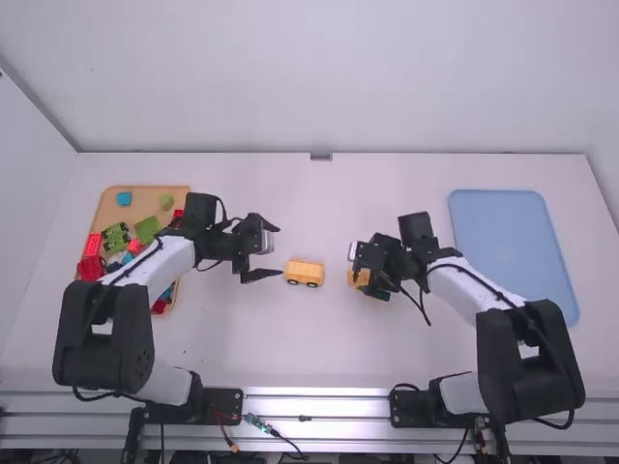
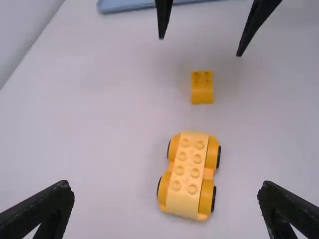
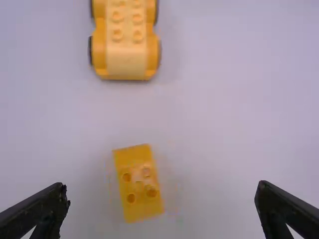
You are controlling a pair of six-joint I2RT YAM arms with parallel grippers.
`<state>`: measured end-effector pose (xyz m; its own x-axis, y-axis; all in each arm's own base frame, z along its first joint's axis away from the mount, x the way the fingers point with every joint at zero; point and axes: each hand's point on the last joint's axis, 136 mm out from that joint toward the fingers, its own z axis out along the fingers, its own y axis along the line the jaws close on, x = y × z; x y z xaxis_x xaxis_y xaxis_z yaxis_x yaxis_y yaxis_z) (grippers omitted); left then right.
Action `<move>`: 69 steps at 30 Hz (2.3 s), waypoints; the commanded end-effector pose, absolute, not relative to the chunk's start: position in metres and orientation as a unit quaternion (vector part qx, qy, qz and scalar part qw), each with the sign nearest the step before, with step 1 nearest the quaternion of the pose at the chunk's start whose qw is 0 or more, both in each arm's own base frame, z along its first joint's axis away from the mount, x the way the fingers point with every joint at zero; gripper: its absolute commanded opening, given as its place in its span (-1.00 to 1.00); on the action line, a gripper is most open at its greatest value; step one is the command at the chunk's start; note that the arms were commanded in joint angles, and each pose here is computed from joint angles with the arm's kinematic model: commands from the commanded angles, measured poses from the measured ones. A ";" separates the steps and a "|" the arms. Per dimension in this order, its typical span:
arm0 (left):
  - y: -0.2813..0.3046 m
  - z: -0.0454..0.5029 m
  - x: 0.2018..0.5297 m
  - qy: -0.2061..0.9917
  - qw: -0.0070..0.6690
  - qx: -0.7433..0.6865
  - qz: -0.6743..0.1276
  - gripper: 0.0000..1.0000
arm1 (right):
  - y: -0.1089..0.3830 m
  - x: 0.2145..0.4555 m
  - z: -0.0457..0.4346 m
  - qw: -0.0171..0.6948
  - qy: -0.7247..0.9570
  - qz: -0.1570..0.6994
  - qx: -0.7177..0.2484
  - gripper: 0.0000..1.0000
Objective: Assemble lego blocks to make yellow taxi
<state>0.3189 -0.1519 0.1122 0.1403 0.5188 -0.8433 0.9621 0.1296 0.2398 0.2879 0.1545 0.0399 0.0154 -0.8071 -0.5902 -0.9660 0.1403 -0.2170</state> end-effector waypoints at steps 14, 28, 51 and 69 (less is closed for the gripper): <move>-0.184 0.069 0.304 0.532 0.466 0.599 -0.375 0.98 | 0.151 0.281 0.022 0.361 0.638 0.216 -0.645 0.98; -0.188 0.031 0.321 0.573 0.448 0.591 -0.350 0.98 | 0.161 0.296 -0.003 0.345 0.619 0.280 -0.647 0.98; -0.196 -0.001 0.323 0.551 0.417 0.597 -0.408 0.98 | 0.155 0.289 -0.013 0.341 0.620 0.271 -0.652 0.97; -0.202 -0.010 0.325 0.572 0.407 0.592 -0.396 0.31 | 0.153 0.292 -0.017 0.340 0.637 0.261 -0.641 0.82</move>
<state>0.3300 -0.1979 -0.0064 0.0879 0.3557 -0.9304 0.9960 -0.0182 0.0872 0.2963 0.1549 -0.0120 0.0796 -0.6367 -0.7670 -0.9907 0.0346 -0.1315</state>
